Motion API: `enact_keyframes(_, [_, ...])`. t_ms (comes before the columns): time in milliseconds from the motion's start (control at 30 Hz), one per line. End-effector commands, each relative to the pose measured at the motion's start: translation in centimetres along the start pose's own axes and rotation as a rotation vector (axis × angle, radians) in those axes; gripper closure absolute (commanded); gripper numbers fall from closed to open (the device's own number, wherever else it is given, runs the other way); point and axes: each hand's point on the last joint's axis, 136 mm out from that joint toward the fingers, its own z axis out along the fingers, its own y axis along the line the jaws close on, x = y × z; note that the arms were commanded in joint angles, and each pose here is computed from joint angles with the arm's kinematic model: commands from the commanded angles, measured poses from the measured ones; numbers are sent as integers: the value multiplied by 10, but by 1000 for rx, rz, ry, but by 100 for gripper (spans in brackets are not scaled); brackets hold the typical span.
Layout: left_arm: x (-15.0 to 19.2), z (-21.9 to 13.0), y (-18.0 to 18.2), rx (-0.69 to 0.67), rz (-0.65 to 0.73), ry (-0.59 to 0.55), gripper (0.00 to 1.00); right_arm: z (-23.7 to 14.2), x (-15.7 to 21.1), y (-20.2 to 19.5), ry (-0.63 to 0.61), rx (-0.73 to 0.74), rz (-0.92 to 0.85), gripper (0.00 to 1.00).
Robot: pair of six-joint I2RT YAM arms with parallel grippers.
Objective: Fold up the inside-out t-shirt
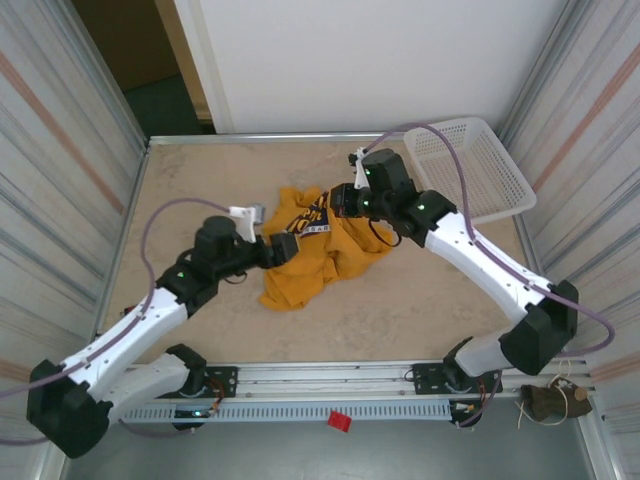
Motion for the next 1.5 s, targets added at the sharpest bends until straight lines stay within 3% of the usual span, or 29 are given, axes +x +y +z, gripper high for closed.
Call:
enact_keyframes(0, [-16, 7, 19, -91, 9, -114, 27, 30, -5, 12, 4, -27, 31, 100])
enact_keyframes(33, [-19, 6, 23, -109, 9, -126, 27, 46, 3, 15, 42, -38, 28, 100])
enact_keyframes(133, [-35, -1, 36, -143, -19, -179, 27, 90, 35, 28, 247, -133, 27, 60])
enact_keyframes(167, [-41, -5, 39, -149, -38, -199, 27, 95, 42, 29, 285, -129, 11, 53])
enact_keyframes(267, [-54, -17, 44, -153, -70, -226, 26, 74, 34, 17, 218, -93, -54, 37])
enact_keyframes(367, [-58, -23, 42, -162, -68, -200, 26, 42, 17, -15, 158, -44, -58, 32])
enact_keyframes(533, [-54, -9, 40, -156, -144, -123, 24, 22, 13, -114, 145, 140, 19, 29])
enact_keyframes(633, [-49, 11, 41, -179, -215, -53, 21, 33, 17, -163, 182, 214, 92, 28])
enact_keyframes(733, [-50, 38, 40, -220, -243, 16, 20, 60, 28, -183, 261, 206, 164, 29])
enact_keyframes(900, [-42, 86, 42, -278, -345, 125, 19, 92, 63, -189, 359, 187, 274, 33])
enact_keyframes(1067, [-23, 121, 48, -366, -389, 203, 16, 91, 104, -162, 401, 132, 290, 58])
enact_keyframes(1267, [7, 143, 69, -421, -423, 287, 16, 71, 133, -117, 386, 99, 255, 60])
enact_keyframes(1367, [23, 145, 74, -422, -409, 326, 27, 57, 134, -101, 355, 96, 225, 59])
enact_keyframes(1400, [28, 144, 77, -419, -406, 331, 38, 51, 130, -98, 339, 90, 223, 58])
enact_keyframes(1467, [35, 139, 82, -409, -397, 322, 75, 41, 123, -97, 314, 102, 211, 58])
